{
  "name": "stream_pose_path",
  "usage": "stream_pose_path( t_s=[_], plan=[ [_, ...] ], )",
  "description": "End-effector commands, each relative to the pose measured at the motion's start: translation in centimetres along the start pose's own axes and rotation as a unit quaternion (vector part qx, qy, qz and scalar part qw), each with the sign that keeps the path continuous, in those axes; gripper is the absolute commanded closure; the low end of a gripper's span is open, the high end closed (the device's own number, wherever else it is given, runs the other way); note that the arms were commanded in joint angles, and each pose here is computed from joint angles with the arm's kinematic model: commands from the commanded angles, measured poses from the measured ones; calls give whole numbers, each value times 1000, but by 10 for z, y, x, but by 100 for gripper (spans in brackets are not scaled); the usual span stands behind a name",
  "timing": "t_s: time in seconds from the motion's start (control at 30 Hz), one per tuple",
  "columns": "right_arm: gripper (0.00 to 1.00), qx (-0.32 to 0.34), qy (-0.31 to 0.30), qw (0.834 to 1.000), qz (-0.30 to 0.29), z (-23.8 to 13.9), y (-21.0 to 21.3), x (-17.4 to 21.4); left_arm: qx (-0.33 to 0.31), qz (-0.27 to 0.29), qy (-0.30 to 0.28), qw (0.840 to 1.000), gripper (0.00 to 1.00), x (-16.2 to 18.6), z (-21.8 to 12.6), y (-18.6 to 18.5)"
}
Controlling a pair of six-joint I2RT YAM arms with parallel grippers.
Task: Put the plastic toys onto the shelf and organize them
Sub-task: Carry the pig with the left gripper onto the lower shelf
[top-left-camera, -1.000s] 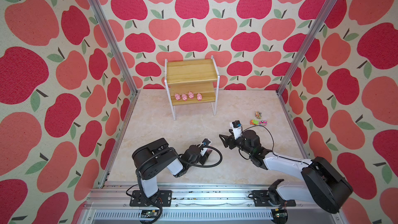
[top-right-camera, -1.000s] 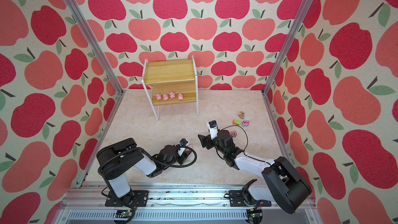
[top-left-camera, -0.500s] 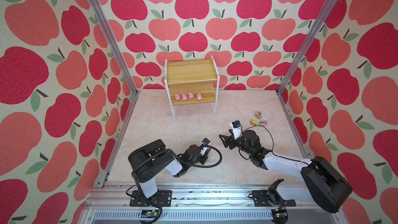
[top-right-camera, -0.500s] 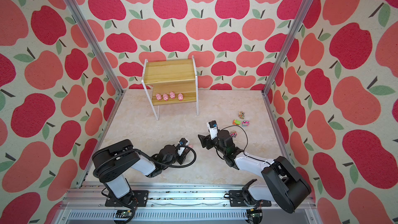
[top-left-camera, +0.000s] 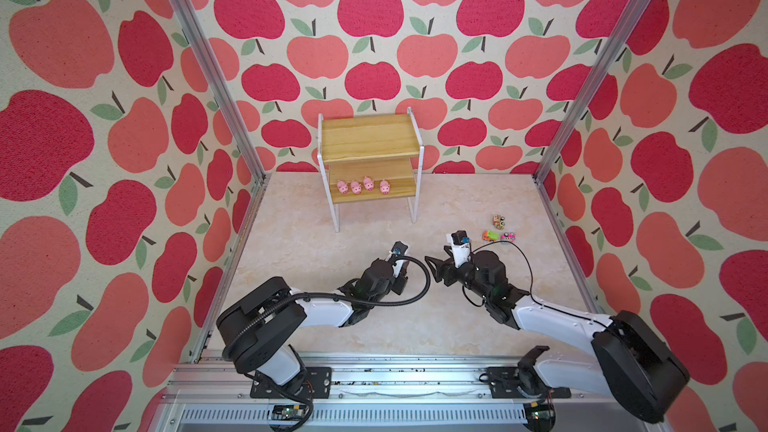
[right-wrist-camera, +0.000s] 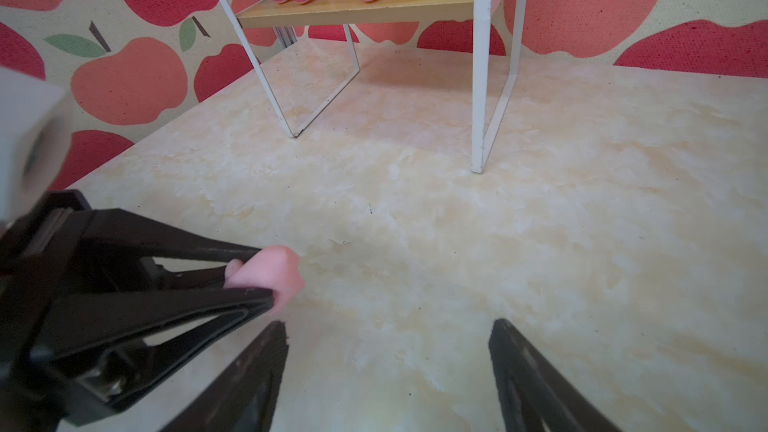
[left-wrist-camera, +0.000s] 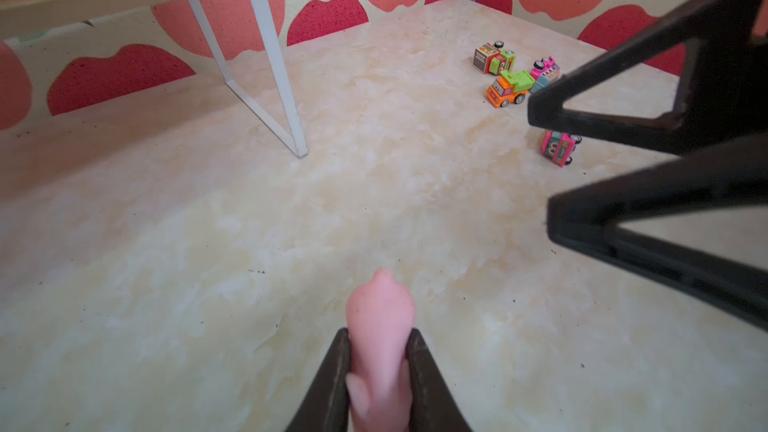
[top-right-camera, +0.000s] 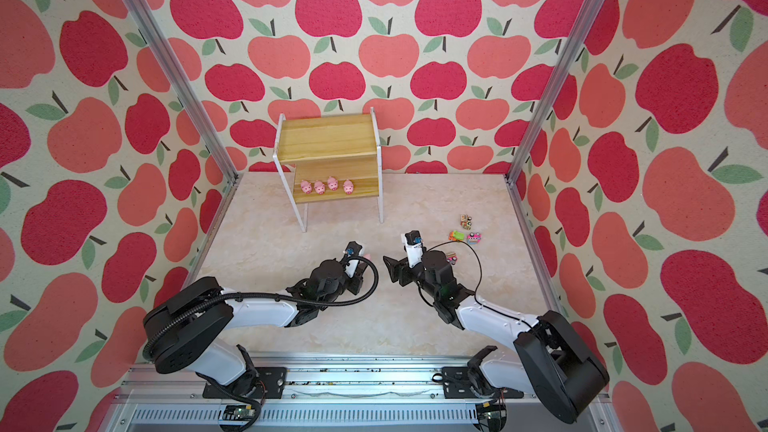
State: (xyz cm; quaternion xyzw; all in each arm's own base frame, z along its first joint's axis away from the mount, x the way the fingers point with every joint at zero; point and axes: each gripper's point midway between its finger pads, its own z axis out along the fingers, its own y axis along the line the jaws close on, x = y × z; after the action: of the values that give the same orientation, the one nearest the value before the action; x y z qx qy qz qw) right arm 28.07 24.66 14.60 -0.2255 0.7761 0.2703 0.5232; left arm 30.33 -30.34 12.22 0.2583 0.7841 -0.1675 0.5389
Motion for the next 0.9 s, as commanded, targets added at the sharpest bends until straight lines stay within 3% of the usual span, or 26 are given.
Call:
stream_pose_path(
  t_s=[0.0, 0.4, 0.87],
  plan=[
    [20, 18, 0, 1000, -13, -7, -8, 2, -45, -34, 22, 998, 75, -14, 4, 26],
    [20, 20, -19, 999, -17, -18, -7, -8, -101, -97, -2, 990, 76, -93, 31, 76],
    [20, 6, -29, 999, -24, -23, -1, -13, -138, -110, -13, 984, 76, -130, 73, 97]
  ],
)
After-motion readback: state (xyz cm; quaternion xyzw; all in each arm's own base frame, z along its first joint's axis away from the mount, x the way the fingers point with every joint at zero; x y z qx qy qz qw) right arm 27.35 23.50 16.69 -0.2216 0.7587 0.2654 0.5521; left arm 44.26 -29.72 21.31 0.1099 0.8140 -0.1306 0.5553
